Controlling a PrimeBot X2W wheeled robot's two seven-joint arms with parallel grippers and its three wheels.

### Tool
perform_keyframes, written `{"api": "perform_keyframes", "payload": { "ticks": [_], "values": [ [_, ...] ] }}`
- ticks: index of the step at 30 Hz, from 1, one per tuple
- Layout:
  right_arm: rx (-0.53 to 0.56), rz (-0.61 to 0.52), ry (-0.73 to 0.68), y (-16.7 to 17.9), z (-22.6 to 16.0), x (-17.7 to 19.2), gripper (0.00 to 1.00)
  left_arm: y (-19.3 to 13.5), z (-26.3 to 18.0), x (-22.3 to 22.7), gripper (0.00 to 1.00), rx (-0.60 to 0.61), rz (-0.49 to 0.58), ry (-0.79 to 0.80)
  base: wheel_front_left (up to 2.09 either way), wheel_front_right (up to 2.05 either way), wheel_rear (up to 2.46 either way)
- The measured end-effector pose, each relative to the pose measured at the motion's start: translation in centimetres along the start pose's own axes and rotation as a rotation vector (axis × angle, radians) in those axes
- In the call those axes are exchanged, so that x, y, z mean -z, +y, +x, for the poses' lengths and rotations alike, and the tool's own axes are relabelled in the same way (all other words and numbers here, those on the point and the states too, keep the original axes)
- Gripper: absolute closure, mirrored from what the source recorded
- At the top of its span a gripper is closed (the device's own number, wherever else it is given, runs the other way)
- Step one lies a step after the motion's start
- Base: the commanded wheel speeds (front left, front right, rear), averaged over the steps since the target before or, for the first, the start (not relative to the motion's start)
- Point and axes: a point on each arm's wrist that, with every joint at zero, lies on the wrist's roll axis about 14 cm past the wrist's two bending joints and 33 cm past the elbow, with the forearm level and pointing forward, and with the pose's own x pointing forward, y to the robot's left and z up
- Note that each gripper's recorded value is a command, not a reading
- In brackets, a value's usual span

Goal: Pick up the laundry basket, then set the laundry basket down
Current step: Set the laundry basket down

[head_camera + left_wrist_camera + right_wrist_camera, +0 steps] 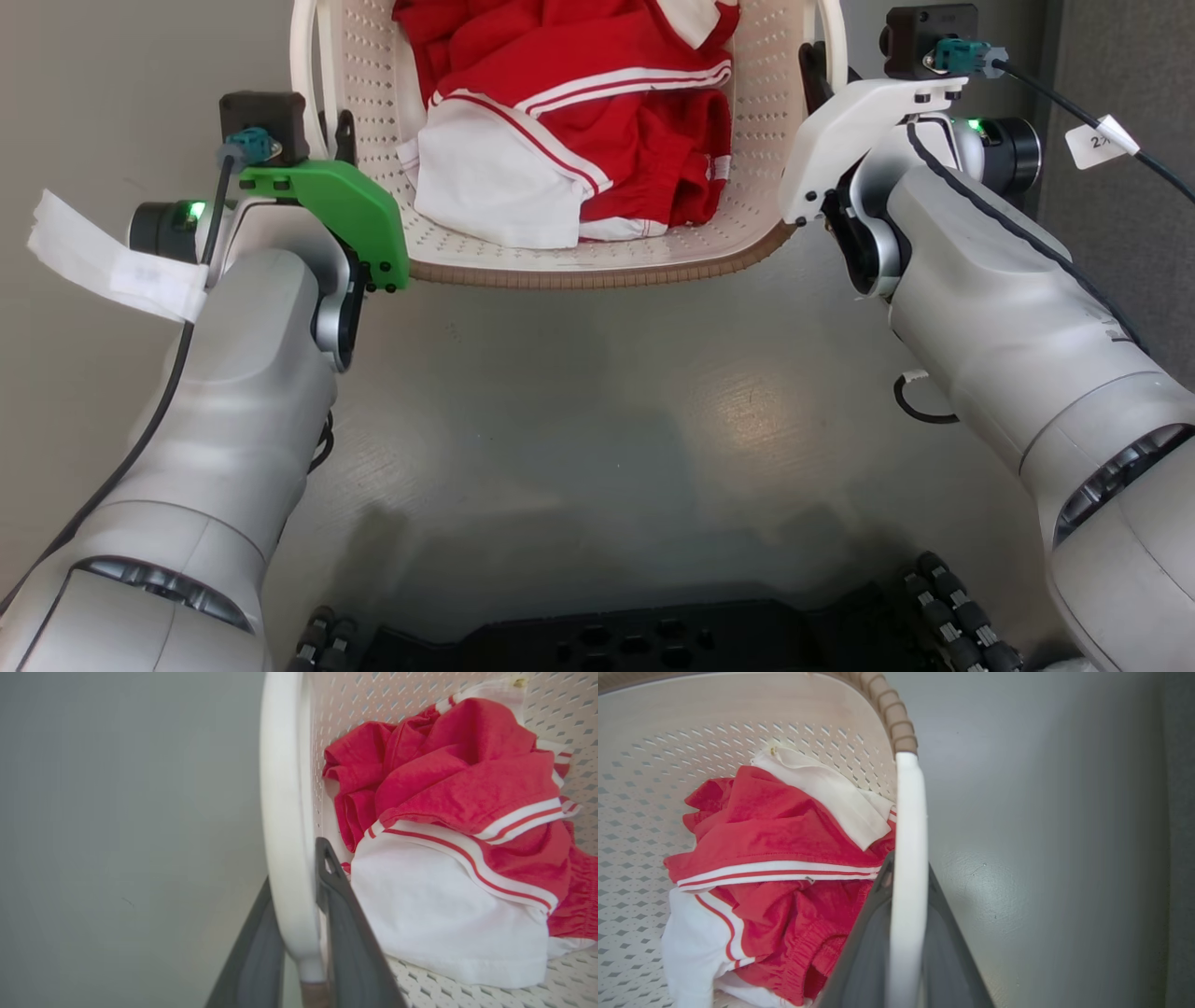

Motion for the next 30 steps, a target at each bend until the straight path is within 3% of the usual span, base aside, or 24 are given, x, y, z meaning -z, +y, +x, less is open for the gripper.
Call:
{"api": "perform_keyframes", "payload": {
  "ticks": [26,28,30],
  "values": [
    [-0.009,-0.002,0.03,0.1,0.9,2.0,1.0,0.6,0.9,1.6,1.0,-0.002,0.006,0.029,0.0,0.0,0.0],
    [-0.009,-0.005,0.033,0.1,0.9,2.1,0.87,0.6,0.9,1.9,0.99,0.0,0.006,0.036,0.0,0.0,0.0],
    [-0.009,-0.01,0.036,0.1,0.9,2.3,0.74,0.8,0.8,2.0,0.59,-0.003,0.008,0.036,0.0,0.0,0.0]
  ]
}}
